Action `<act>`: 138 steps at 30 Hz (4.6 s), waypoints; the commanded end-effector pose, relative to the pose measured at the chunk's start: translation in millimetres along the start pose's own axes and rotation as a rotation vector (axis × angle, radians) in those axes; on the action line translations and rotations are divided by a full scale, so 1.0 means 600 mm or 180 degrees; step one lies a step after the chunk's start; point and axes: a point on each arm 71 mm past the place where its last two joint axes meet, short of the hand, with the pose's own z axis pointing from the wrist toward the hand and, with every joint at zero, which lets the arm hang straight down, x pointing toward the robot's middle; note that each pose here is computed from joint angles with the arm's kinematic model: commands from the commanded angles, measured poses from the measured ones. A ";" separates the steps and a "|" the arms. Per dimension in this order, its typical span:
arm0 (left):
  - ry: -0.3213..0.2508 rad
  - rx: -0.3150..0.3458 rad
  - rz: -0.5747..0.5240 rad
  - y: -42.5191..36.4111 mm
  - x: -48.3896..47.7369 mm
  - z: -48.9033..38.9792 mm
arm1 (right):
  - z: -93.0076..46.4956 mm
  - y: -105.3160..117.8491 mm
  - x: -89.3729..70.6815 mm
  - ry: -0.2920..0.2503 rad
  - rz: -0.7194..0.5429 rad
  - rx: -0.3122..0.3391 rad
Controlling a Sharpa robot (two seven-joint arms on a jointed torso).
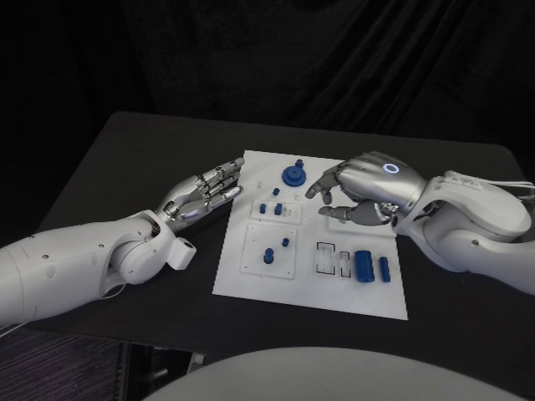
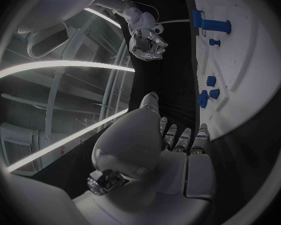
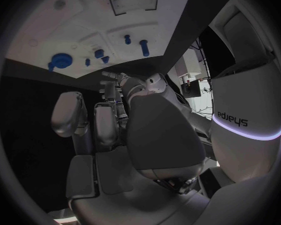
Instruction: Assemble the parts on the task board
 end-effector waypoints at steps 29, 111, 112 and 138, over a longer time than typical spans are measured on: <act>-0.0198 0.0084 0.0012 -0.005 -0.008 -0.009 | -0.150 -0.084 0.087 0.1233 0.0537 0.2069; -0.0142 -0.0069 -0.0083 0.020 -0.004 -0.018 | -0.150 -0.048 0.156 0.1345 0.0575 0.2011; -0.0142 -0.0071 -0.0085 0.020 -0.004 -0.018 | -0.151 -0.048 0.156 0.1323 0.0590 0.2030; -0.0132 -0.0100 -0.0108 0.026 -0.001 -0.020 | -0.157 -0.049 0.131 0.1031 0.2694 0.2808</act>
